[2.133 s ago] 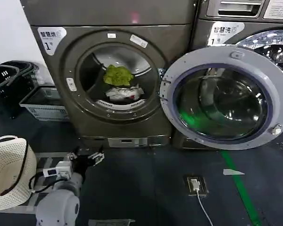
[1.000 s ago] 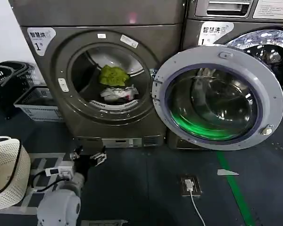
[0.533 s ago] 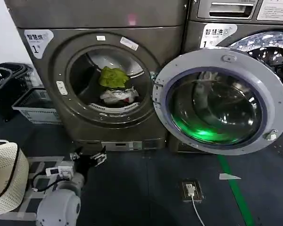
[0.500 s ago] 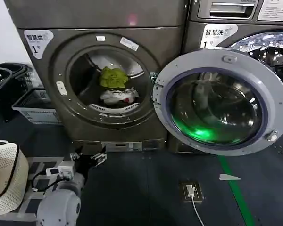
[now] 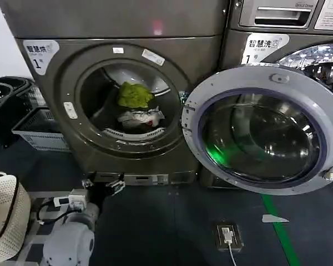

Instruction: Grasp the clothes from the dryer.

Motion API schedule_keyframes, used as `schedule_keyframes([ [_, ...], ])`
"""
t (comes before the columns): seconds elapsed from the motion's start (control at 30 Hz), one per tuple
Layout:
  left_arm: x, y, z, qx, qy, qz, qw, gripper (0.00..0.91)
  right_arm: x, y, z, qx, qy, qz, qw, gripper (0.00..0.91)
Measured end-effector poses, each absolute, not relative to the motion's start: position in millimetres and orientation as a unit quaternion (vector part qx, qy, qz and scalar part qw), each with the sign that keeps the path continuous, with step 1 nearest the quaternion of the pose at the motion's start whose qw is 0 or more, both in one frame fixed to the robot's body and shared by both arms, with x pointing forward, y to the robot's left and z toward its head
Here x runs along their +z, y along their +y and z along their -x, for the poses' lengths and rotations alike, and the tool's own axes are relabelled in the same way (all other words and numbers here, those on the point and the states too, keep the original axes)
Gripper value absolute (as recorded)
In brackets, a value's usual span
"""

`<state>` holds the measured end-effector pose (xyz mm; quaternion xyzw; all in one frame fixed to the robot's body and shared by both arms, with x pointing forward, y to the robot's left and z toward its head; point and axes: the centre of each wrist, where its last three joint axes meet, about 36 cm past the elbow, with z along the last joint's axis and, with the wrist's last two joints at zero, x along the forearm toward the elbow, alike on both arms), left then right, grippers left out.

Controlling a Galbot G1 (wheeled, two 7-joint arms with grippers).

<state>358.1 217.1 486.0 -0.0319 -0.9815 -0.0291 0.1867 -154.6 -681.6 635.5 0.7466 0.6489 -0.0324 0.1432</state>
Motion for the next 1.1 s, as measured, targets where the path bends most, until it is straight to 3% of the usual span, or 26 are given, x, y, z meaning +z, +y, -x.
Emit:
schedule_keyframes([
  [1.1,486.3,218.2,-360.5,-0.034,-0.982,0.020,0.185,0.907,632.8,-681.6,152.3,-0.031,0.650,-0.746,0.141,0.907],
])
